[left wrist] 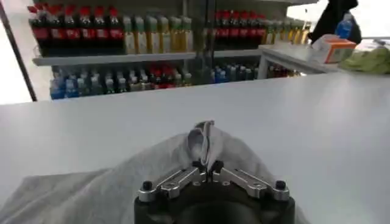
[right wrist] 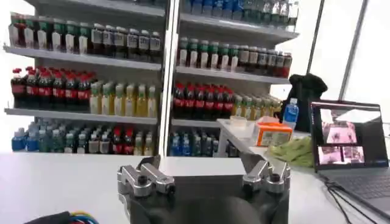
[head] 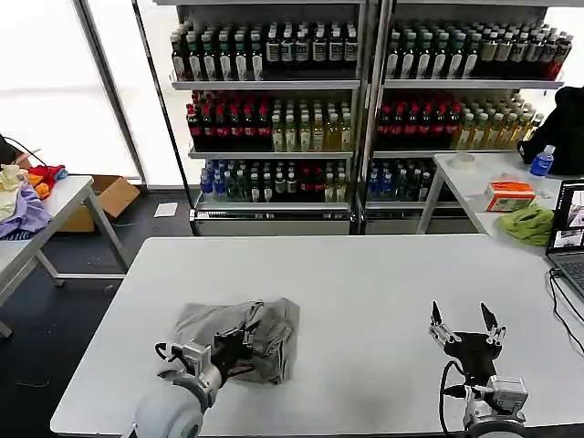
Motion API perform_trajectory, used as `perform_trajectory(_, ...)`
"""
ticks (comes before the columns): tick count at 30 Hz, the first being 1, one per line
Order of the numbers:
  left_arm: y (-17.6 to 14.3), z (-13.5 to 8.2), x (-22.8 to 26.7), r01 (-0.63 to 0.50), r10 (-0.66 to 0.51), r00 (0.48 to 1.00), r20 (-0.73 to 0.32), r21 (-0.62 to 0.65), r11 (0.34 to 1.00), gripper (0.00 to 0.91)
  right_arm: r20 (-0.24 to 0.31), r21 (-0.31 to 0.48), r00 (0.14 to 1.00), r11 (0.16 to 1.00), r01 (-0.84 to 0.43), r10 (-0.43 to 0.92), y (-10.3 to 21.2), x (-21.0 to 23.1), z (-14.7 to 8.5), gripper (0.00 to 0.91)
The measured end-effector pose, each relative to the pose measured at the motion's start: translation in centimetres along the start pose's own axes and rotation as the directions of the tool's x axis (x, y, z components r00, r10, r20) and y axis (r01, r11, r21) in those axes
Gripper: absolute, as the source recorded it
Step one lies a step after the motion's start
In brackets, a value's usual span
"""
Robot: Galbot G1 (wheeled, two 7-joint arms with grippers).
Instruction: Fold and organize the clothes.
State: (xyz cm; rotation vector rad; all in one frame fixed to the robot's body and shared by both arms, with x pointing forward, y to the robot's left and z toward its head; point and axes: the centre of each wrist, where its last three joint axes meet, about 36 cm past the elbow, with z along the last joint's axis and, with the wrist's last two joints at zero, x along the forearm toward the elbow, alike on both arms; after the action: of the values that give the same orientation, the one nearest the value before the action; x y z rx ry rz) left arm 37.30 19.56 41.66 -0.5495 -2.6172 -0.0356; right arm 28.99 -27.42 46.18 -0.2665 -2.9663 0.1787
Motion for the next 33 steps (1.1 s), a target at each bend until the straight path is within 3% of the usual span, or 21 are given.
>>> perform_trajectory(12, -2.0, -0.7, -2.7, -0.051, 0.051, 0.999, -0.001, 0.002, 0.999, 0.0, -0.023, 0.009, 1.0, 1.0, -0.014, 0.015, -0.6, -0.6, 0.9, 0.907)
perform_trajectory(13, -2.1, -0.7, -2.9, -0.054, 0.054, 0.999, -0.001, 0.003, 0.999, 0.06, -0.024, 0.009, 1.0, 1.0, -0.015, 0.015, -0.6, -0.7, 0.9, 0.907)
perform_trajectory(14, -2.2, -0.8, -3.1, -0.054, 0.054, 0.999, -0.001, 0.003, 0.999, 0.907, -0.026, 0.009, 1.0, 1.0, -0.014, 0.015, -0.5, -0.8, 1.0, 0.907)
perform_trajectory(25, -3.9, -1.1, -4.0, -0.109, 0.109, 0.994, 0.018, 0.031, 0.993, 0.907, -0.045, 0.008, 0.999, 1.0, -0.013, 0.013, -0.1, -1.8, 1.9, 0.907)
perform_trajectory(33, -4.2, -3.3, -1.1, -0.23, 0.217, 0.972, 0.09, 0.187, 0.955, 0.907, -0.046, 0.015, 0.999, 1.0, 0.0, 0.001, 0.3, -2.7, 1.9, 0.907)
